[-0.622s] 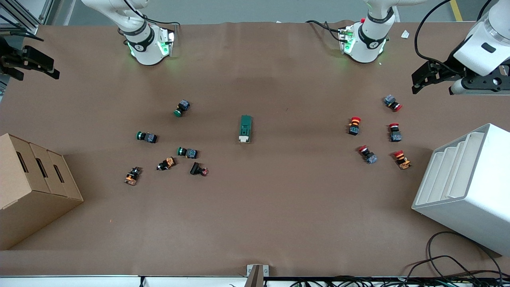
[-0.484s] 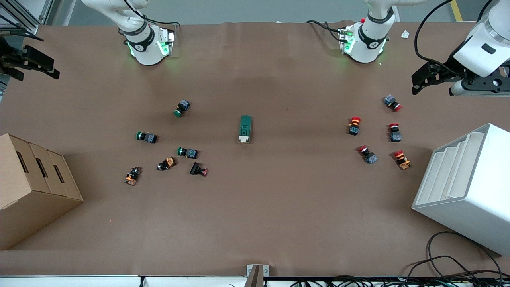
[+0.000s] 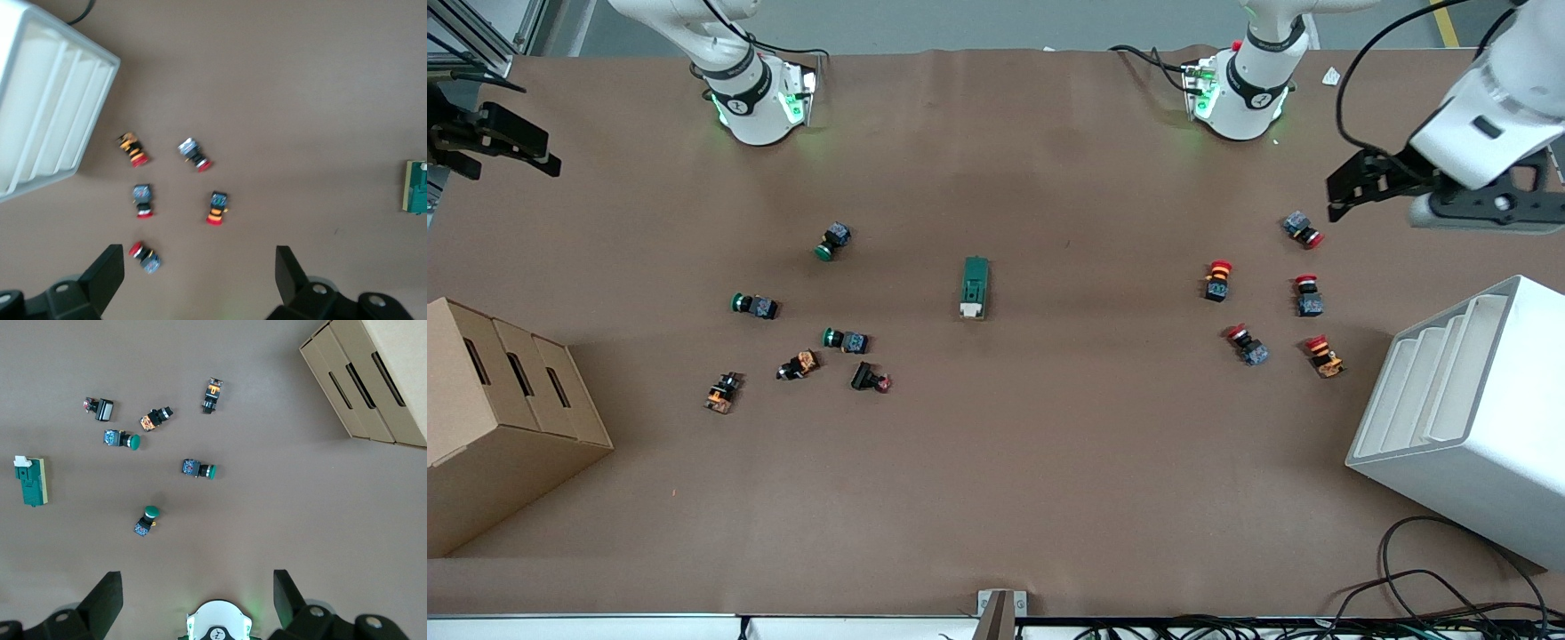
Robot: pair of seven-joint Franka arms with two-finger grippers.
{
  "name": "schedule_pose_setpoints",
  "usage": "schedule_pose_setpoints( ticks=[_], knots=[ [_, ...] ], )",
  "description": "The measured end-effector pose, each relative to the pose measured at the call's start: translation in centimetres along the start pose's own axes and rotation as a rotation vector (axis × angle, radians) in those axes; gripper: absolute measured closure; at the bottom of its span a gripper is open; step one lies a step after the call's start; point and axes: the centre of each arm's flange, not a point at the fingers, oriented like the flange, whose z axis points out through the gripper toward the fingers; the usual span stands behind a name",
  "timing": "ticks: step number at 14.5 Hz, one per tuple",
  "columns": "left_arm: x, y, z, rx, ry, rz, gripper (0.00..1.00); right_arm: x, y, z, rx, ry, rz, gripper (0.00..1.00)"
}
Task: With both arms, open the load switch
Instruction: 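Move the left gripper toward the green load switch, then lower the left gripper onto the green switch body and hold it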
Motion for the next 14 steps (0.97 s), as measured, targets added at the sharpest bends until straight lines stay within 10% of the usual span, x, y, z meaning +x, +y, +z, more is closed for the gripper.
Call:
schedule_pose_setpoints(
  ticks=[7, 14],
  knots=[
    [2.4, 16.1, 7.5, -0.066, 0.028, -0.037, 0.00, 0.0, 0.0, 0.0, 0.000, 0.000, 0.000, 0.00],
    [-2.9, 35.4, 17.2, -0.026, 0.098, -0.197, 0.00, 0.0, 0.0, 0.0, 0.000, 0.000, 0.000, 0.00]
  ],
)
